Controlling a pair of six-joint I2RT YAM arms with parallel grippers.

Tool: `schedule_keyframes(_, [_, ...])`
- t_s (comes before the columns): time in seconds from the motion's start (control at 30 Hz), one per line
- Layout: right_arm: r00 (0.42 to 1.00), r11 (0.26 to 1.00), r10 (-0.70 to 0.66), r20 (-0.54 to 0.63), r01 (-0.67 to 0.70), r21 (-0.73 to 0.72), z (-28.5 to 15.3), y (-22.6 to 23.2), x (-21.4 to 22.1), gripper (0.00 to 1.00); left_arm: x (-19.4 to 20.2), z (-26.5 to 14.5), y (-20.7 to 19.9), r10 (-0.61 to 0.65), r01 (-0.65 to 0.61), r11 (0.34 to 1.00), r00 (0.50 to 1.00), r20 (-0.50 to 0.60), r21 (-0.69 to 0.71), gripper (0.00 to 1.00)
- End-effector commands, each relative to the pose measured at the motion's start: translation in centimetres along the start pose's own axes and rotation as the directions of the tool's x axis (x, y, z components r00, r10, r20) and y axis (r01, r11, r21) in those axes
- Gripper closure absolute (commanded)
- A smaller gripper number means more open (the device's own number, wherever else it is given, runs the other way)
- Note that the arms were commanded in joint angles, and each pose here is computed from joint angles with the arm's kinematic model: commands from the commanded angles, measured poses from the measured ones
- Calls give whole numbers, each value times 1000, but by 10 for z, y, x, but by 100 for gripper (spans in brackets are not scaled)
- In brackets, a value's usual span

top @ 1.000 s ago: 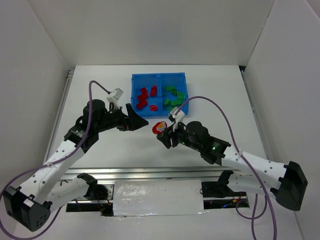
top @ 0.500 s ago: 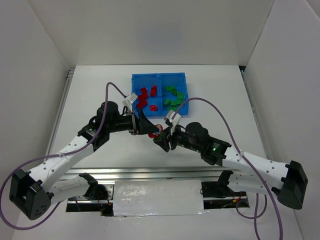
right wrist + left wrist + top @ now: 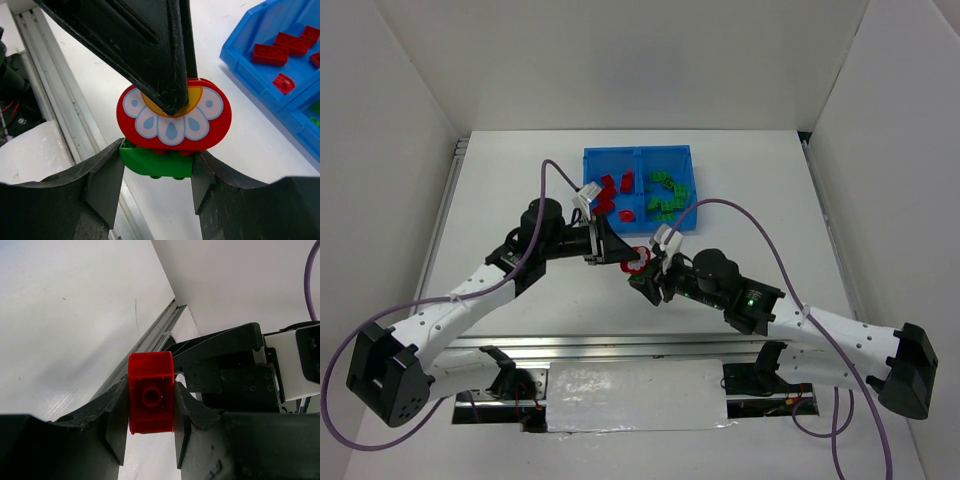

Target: Sort the legos into containers by color

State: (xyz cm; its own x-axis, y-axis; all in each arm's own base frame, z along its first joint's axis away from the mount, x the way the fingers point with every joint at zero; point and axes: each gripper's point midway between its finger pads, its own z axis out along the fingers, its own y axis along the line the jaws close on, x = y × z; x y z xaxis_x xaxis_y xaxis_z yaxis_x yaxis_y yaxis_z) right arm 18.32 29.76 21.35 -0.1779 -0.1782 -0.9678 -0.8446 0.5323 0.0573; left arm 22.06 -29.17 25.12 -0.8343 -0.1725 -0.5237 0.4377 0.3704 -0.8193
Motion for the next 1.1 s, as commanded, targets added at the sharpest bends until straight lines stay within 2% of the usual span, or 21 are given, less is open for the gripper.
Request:
schedule_keyframes(0.0, [990,997,-44,132,36,63,-3,-10,-29,100,-23,-4,-24,101,-105,992,993,57,75,100])
schedule_keyframes(0.13, [997,988,-35,72,24,153,-1,-33,0,100,-69,-26,-14,153,-146,988,969,195,-47,100])
schedule_keyframes(0.17, [997,986,-17,69,5,167,-1,-37,3,100,-81,-30,0,164,-134,981,958,236,-140,100])
schedule_keyframes(0.2, [998,984,-12,58,2,177,-2,-41,11,100,-99,-37,-1,199,-145,968,939,279,-202,100])
schedule_keyframes(0.27, [995,974,44,86,-62,216,-3,-55,11,100,-131,-46,28,278,-124,908,893,355,-399,100])
schedule_keyframes(0.3, [993,973,77,95,-95,211,-4,-56,12,100,-142,-43,43,315,-131,882,878,360,-452,100])
schedule_keyframes(0.43, [983,955,126,134,-157,251,-11,-68,0,100,-190,-29,79,375,-106,832,831,412,-544,100])
schedule_keyframes(0.47, [982,951,132,138,-165,260,-13,-70,-4,100,-212,-29,75,393,-106,829,810,436,-549,91])
schedule_keyframes(0.5, [980,949,140,145,-175,263,-16,-70,-9,100,-217,-13,97,393,-108,812,828,401,-574,83])
schedule_keyframes(0.6, [971,940,153,182,-199,275,-23,-72,-22,100,-248,3,129,399,-68,770,827,396,-634,66])
schedule_keyframes(0.63, [971,938,157,182,-204,279,-24,-73,-22,100,-265,6,123,406,-69,777,815,414,-626,52])
schedule_keyframes(0.7, [966,926,167,198,-222,304,-28,-81,-25,100,-262,21,161,357,-28,751,858,369,-660,33])
schedule_keyframes(0.73, [962,914,185,201,-243,326,-30,-87,-24,100,-273,22,157,361,-25,753,851,381,-658,25])
schedule_keyframes(0.77, [958,904,195,209,-258,341,-31,-92,-28,100,-272,25,164,351,-16,747,859,374,-664,12])
schedule_keyframes(0.8, [952,879,229,203,-292,378,-32,-107,-22,100,-269,27,173,334,-3,739,870,362,-674,4])
schedule_keyframes(0.83, [946,866,251,207,-314,389,-32,-115,-23,100,-270,27,173,329,1,741,871,365,-671,1])
schedule_keyframes(0.93, [924,812,323,204,-381,442,-26,-148,-22,100,-266,16,161,333,2,746,865,376,-666,0])
schedule_keyframes(0.97, [918,798,324,228,-395,456,-24,-158,-39,96,-269,6,143,347,-3,752,852,391,-660,0])
schedule_keyframes(1.0, [917,767,359,171,-395,505,-14,-173,-24,95,-267,-2,135,354,-7,750,849,392,-662,0])
schedule_keyframes(1.03, [914,750,349,206,-404,524,-12,-185,-47,94,-260,-18,117,363,-18,750,847,388,-662,1])
schedule_keyframes(1.07, [912,728,360,196,-406,553,-7,-195,-48,94,-256,-27,107,369,-21,751,842,393,-660,0])
